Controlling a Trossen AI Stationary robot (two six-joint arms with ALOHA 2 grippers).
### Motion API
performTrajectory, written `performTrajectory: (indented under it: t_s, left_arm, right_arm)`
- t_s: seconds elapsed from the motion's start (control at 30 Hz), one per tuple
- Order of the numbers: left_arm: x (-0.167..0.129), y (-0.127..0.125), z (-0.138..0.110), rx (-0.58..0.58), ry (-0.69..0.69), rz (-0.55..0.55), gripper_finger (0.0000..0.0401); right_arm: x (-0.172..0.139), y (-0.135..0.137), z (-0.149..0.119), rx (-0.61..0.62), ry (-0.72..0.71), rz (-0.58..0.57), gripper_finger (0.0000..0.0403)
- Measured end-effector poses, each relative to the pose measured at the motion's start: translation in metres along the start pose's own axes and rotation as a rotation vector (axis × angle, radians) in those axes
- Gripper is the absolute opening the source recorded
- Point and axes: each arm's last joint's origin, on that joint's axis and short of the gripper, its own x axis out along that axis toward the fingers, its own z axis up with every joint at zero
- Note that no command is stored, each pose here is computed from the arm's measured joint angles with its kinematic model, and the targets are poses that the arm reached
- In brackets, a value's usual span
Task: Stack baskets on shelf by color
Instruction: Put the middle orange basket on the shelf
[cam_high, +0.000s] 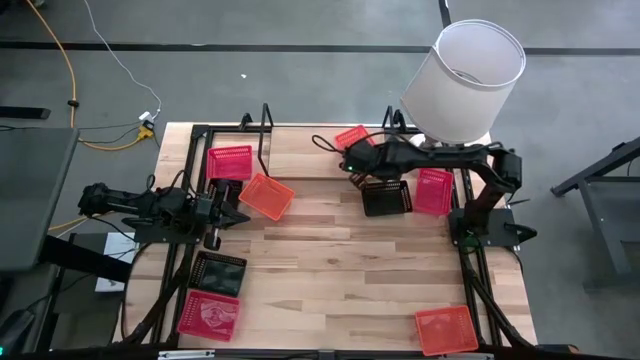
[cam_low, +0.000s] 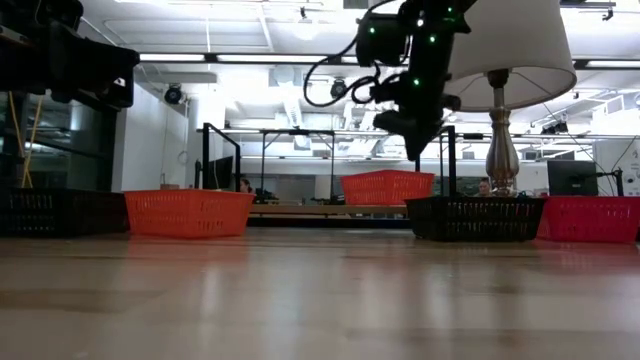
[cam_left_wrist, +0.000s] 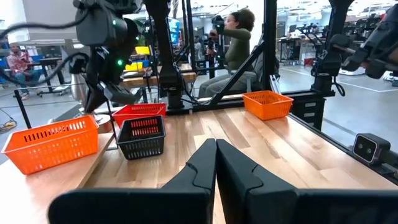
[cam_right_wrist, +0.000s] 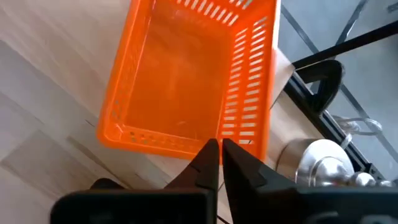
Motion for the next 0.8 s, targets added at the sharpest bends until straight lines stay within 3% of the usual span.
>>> performTrajectory:
  t_s: [0.27, 0.8]
  left_arm:
    - [0.0, 0.0, 0.0, 0.0, 0.0, 0.0, 0.0003]
    - [0.0, 0.0, 0.0, 0.0, 0.0, 0.0, 0.0003]
  right_arm:
    - [0.003, 0.007, 0.008, 0.033, -0.088, 0.062, 0.0001]
    - [0.006, 0.006, 0.01, 0.095, -0.062, 0.127, 0.0]
